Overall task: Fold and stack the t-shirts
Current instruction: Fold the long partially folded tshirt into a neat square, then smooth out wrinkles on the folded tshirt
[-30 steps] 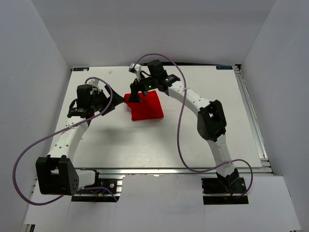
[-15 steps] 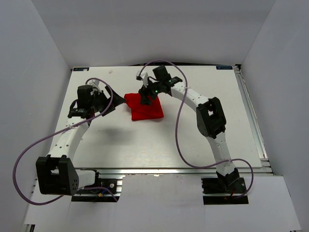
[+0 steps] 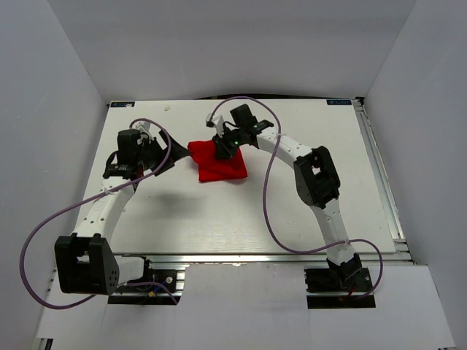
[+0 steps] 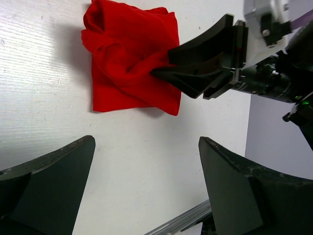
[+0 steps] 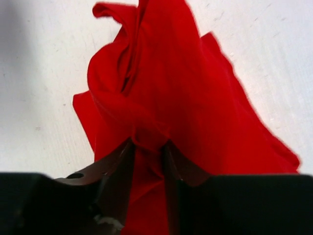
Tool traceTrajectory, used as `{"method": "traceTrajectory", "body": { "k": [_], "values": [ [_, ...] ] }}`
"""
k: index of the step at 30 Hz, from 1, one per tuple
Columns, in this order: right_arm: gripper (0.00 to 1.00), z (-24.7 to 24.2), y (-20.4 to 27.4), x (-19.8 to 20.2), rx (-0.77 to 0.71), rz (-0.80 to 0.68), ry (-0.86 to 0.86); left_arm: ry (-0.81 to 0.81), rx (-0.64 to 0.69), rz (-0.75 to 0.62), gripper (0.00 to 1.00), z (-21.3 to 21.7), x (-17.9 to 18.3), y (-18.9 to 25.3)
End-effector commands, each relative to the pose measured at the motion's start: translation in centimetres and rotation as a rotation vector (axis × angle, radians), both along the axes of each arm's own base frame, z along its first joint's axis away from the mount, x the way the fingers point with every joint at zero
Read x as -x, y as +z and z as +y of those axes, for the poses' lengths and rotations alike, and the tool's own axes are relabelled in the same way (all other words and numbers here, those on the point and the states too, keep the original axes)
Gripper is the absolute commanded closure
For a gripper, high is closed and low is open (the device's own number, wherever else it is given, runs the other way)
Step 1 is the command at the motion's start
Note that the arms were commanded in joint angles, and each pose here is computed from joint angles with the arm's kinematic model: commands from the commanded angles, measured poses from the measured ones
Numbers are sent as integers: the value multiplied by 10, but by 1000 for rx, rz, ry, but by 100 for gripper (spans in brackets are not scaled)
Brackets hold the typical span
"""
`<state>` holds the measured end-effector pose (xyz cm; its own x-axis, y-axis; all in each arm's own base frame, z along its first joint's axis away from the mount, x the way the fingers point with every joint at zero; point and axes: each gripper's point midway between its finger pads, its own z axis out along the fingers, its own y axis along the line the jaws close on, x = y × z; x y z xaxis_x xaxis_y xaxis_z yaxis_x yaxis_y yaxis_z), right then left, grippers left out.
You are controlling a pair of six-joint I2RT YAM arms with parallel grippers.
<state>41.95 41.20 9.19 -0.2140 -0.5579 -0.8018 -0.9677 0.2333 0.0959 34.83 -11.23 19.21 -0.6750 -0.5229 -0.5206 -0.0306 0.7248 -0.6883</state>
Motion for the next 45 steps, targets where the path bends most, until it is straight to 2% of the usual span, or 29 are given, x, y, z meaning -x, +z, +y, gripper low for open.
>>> {"method": "traceTrajectory", "body": {
  "k": [1,5,15,19,20,23,26,30,35,40,44,45],
  "values": [
    [66,3,25,11,-54,-22,42,1,3,-19,2,2,-2,4],
    [78,5,30,22,-78,6,69,-3,3,-23,2,1,-1,5],
    [82,24,68,82,-181,-6,225,0,6,-23,2,2,-1,5],
    [70,38,61,98,-175,35,248,1,8,-28,2,3,-1,6],
    [61,44,55,104,-169,58,261,1,9,-26,2,3,-1,6],
    [43,56,55,118,-179,128,302,0,7,-22,2,3,0,4],
    [37,58,59,123,-191,154,317,2,7,-21,2,4,0,3],
    [37,46,75,97,-214,97,245,-6,12,-6,2,3,0,-4],
    [44,12,82,29,-212,31,68,-28,54,109,3,-4,-2,-36],
    [40,-15,78,-8,-181,-5,-23,30,59,234,9,0,-17,-71],
    [40,-23,77,-12,-180,-8,-35,32,94,242,37,-5,-43,-84],
    [40,-23,76,-12,-181,-5,-39,31,110,246,40,-7,-49,-86]
  ]
}}
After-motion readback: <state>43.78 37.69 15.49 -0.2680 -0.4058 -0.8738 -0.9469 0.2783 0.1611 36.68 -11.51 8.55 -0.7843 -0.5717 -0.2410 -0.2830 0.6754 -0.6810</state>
